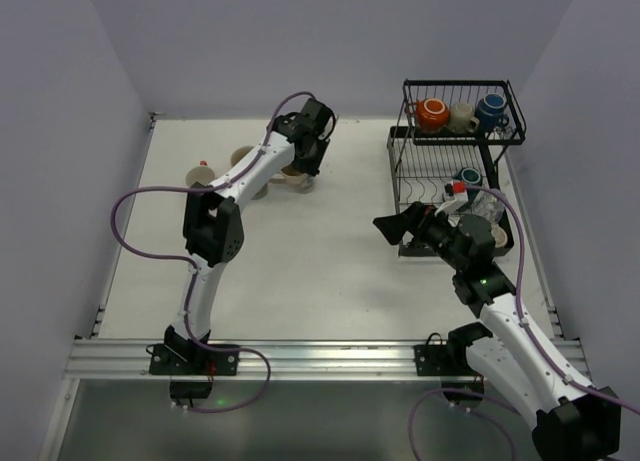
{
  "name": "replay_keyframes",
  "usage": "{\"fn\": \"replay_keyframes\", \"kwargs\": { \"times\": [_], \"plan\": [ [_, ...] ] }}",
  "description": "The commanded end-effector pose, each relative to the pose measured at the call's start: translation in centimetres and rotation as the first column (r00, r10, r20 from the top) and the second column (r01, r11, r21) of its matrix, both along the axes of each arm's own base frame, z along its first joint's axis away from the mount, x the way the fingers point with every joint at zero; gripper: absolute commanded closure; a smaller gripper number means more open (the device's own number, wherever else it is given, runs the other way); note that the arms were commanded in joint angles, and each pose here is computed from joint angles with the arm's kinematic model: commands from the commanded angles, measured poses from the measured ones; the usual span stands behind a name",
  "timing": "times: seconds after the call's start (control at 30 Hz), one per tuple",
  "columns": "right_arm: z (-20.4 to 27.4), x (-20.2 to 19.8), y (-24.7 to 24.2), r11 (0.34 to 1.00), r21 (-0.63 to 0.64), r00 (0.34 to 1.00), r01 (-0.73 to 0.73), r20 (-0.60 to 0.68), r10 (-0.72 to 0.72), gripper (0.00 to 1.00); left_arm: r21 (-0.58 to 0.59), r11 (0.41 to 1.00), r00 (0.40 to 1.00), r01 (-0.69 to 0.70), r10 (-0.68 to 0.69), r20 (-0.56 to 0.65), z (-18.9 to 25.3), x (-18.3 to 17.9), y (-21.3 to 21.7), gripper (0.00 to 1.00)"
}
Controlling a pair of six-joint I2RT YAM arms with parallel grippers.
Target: Unload the cups from the dish rack
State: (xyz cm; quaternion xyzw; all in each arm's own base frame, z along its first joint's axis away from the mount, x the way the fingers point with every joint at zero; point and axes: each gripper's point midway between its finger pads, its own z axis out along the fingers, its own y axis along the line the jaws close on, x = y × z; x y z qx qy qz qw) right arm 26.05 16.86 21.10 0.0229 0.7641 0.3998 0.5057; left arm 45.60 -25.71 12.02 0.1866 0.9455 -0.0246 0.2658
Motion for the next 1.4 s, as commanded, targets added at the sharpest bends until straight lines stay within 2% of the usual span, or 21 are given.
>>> {"fn": "replay_keyframes", "kwargs": {
  "times": [0.0,0.3,0.4,0.43,0.53,0.67,0.77,0.8,0.87,0.9,0.97,1.0,1.07,1.13,1.2,1.23,1.27,1.3,1.37],
  "plan": [
    [2.2,0.6,-0.4,0.999,-0.013,0.998,0.031,0.05,-0.03,0.01,-0.003,1.0,0.996,0.016,-0.015,0.087,3.6,1.1,0.5,0.69],
    [3.7,0.7,-1.1,0.997,-0.035,0.996,0.069,0.066,-0.067,0.01,-0.014,1.0,0.996,0.021,-0.02,0.091,3.3,1.1,0.2,0.68],
    [3.8,1.0,-2.3,0.989,-0.074,0.99,0.128,0.07,-0.123,0.01,-0.034,0.999,0.992,0.013,-0.008,0.13,4.7,1.3,0.3,0.56],
    [4.3,1.4,-3.0,0.982,-0.086,0.983,0.169,0.081,-0.162,0.01,-0.05,0.999,0.988,0.01,-0.003,0.156,5.7,1.4,0.2,0.47],
    [4.3,1.6,-4.4,0.963,-0.135,0.971,0.235,0.078,-0.226,0.01,-0.088,0.996,0.976,0.0,0.02,0.216,8.0,1.9,0.0,0.33],
    [4.7,1.6,-5.5,0.945,-0.16,0.957,0.286,0.094,-0.274,0.01,-0.12,0.993,0.967,-0.007,0.037,0.251,9.9,2.1,-0.1,0.26],
    [4.4,2.0,-7.4,0.905,-0.195,0.926,0.377,0.099,-0.364,0.07,-0.17,0.985,0.952,0.014,0.039,0.305,13.0,1.5,-0.5,0.18],
    [4.1,2.2,-8.4,0.88,-0.219,0.907,0.421,0.1,-0.409,0.1,-0.207,0.977,0.936,0.048,0.029,0.35,15.4,0.7,-1.1,0.1],
    [3.8,2.6,-9.8,0.848,-0.251,0.884,0.467,0.102,-0.456,0.14,-0.254,0.963,0.915,0.088,0.023,0.403,18.4,-0.5,-1.7,0.05],
    [3.8,2.8,-10.2,0.837,-0.26,0.876,0.482,0.101,-0.472,0.16,-0.299,0.944,0.892,0.14,0.01,0.451,21.2,-2.4,-2.3,0.02],
    [3.4,3.1,-11.5,0.808,-0.279,0.852,0.518,0.092,-0.515,0.21,-0.355,0.911,0.866,0.21,-0.005,0.499,23.8,-5.1,-3.1,0.01],
    [3.0,3.3,-12.1,0.79,-0.291,0.837,0.539,0.086,-0.54,0.22,-0.39,0.884,0.841,0.257,-0.006,0.541,25.4,-7.5,-2.7,0.0],
    [2.4,3.8,-13.4,0.76,-0.305,0.809,0.574,0.071,-0.583,0.26,-0.458,0.816,0.828,0.353,-0.045,0.559,26.6,-11.4,-3.4,0.0],
    [1.4,4.4,-14.7,0.723,-0.338,0.779,0.602,0.052,-0.625,0.27,-0.507,0.755,0.81,0.416,-0.055,0.584,26.7,-15.5,-2.1,0.0],
    [1.4,4.9,-16.7,0.663,-0.368,0.728,0.652,0.062,-0.682,0.25,-0.527,0.72,0.789,0.451,-0.046,0.612,26.1,-18.9,-0.1,0.0],
    [0.8,5.4,-17.2,0.644,-0.393,0.714,0.657,0.049,-0.698,0.24,-0.529,0.714,0.787,0.459,-0.051,0.615,25.5,-19.8,0.5,0.0],
    [1.2,5.8,-18.0,0.624,-0.399,0.697,0.672,0.059,-0.714,0.22,-0.527,0.725,0.805,0.444,-0.065,0.59,23.0,-20.6,1.1,0.0],
    [1.7,6.3,-18.3,0.613,-0.391,0.688,0.686,0.077,-0.721,0.18,-0.531,0.71,0.781,0.463,-0.042,0.624,24.1,-22.1,2.4,0.0],
    [2.1,7.4,-19.1,0.584,-0.408,0.668,0.702,0.093,-0.738,0.15,-0.509,0.727,0.784,0.461,-0.064,0.618,21.5,-23.0,3.3,0.0]
  ]
}}
